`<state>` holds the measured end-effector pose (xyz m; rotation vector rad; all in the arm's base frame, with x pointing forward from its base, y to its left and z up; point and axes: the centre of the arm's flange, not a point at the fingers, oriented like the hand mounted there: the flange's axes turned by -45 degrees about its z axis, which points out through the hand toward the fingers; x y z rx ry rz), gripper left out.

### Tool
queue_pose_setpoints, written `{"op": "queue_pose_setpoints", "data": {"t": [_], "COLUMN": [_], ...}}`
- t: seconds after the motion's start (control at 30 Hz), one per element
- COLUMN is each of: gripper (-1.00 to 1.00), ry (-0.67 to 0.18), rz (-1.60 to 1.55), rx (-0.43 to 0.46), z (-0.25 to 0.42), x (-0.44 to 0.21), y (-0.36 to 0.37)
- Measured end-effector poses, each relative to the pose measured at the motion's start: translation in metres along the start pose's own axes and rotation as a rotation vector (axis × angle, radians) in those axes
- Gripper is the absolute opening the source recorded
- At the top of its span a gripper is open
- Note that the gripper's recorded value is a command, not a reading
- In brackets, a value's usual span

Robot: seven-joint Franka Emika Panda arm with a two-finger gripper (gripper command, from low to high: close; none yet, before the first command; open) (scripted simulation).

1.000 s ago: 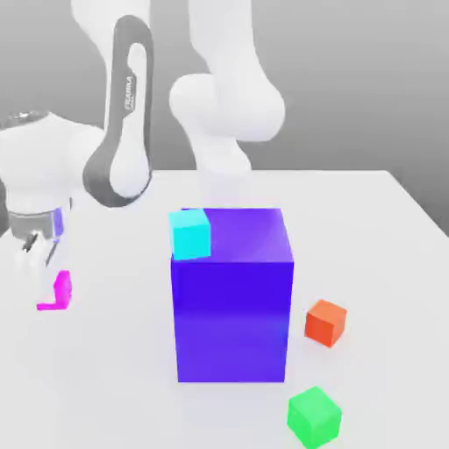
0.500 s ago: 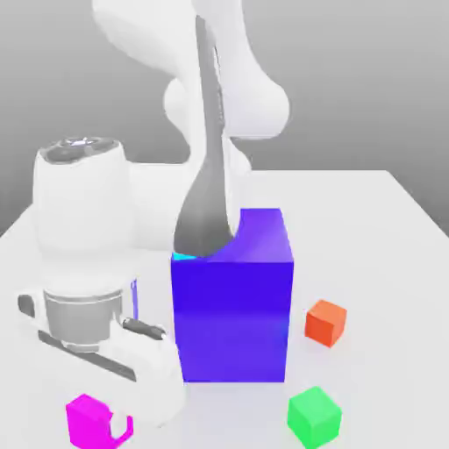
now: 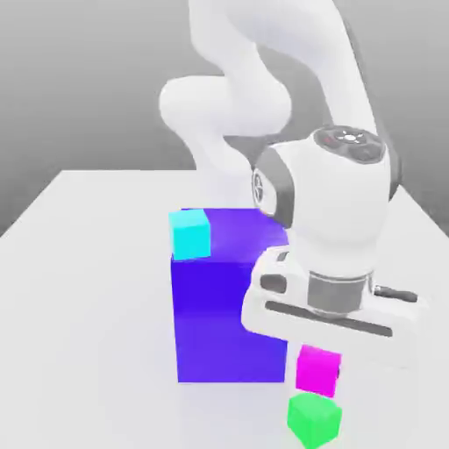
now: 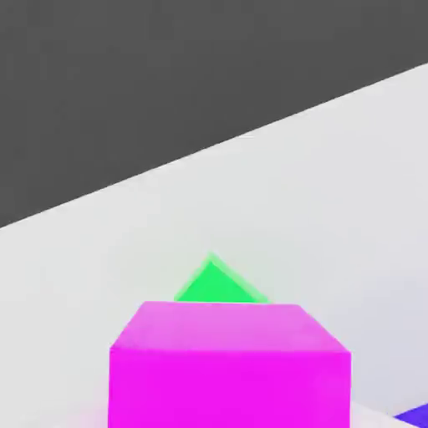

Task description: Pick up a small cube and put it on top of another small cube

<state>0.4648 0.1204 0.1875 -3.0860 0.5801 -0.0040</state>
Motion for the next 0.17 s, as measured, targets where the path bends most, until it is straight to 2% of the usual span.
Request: {"op": "queue_pose_setpoints", "data": {"t": [0.17], "gripper": [1.00], "ry": [0.000], "rz": [0.000], "rx": [0.000], "z": [0.0000], "x": [0.0000], "y": [0.0000]}}
